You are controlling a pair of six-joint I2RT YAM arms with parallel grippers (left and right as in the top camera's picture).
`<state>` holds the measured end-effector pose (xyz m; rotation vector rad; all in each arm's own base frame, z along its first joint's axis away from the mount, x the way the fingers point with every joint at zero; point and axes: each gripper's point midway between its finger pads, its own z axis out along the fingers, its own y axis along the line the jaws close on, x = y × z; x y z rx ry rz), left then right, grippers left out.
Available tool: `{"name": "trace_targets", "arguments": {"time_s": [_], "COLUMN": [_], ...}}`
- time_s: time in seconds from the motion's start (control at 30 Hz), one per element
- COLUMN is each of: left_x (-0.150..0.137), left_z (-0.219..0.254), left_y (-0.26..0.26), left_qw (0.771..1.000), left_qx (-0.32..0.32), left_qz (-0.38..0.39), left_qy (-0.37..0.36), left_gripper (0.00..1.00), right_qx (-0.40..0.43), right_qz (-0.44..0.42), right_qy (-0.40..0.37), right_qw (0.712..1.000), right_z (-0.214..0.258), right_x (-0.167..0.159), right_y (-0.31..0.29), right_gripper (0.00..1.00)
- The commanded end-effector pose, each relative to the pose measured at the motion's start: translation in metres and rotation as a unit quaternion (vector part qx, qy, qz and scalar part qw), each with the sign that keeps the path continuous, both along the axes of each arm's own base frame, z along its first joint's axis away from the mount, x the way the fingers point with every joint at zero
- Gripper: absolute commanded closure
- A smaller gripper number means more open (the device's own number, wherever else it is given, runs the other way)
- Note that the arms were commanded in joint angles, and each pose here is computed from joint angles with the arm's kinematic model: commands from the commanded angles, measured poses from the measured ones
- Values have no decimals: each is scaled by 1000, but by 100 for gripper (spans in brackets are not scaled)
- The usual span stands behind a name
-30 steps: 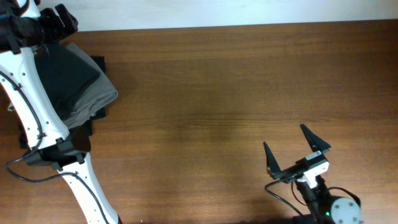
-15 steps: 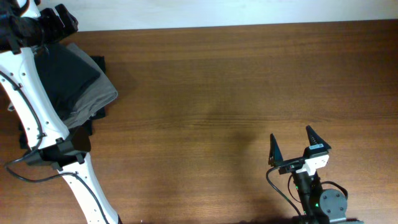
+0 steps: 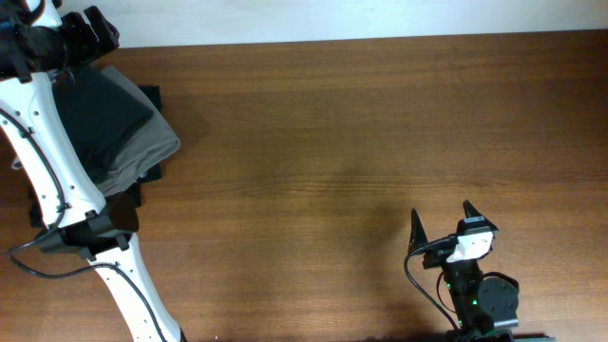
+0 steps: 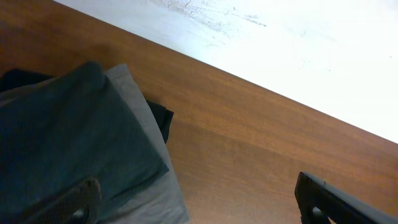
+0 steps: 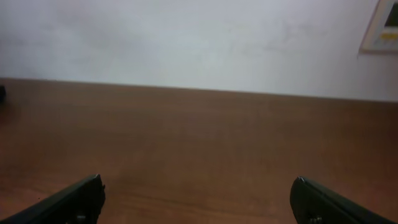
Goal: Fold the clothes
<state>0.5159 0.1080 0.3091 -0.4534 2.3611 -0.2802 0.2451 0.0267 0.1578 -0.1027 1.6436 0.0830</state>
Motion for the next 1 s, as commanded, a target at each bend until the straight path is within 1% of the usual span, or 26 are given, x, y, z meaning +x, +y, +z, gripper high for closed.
{"name": "trace_targets", "arguments": {"time_s": [0.0,0.97], "left_x": [1,1], "left_z": [-2,-3], "left_y": [2,0], "left_qw": [1000,1000], "left_qx": [1,1], "left_qz": [4,2], "left_qy": [2,3], "left_gripper": [1,1], "right_qx": [-6,-6], "right_qz": [-11,-10], "right_qy": [0,0], "right_qw": [1000,1000], "right_z": [-1,-1], "right_x": [0,0], "right_y": [-4,-4], "right_gripper": [1,1]}}
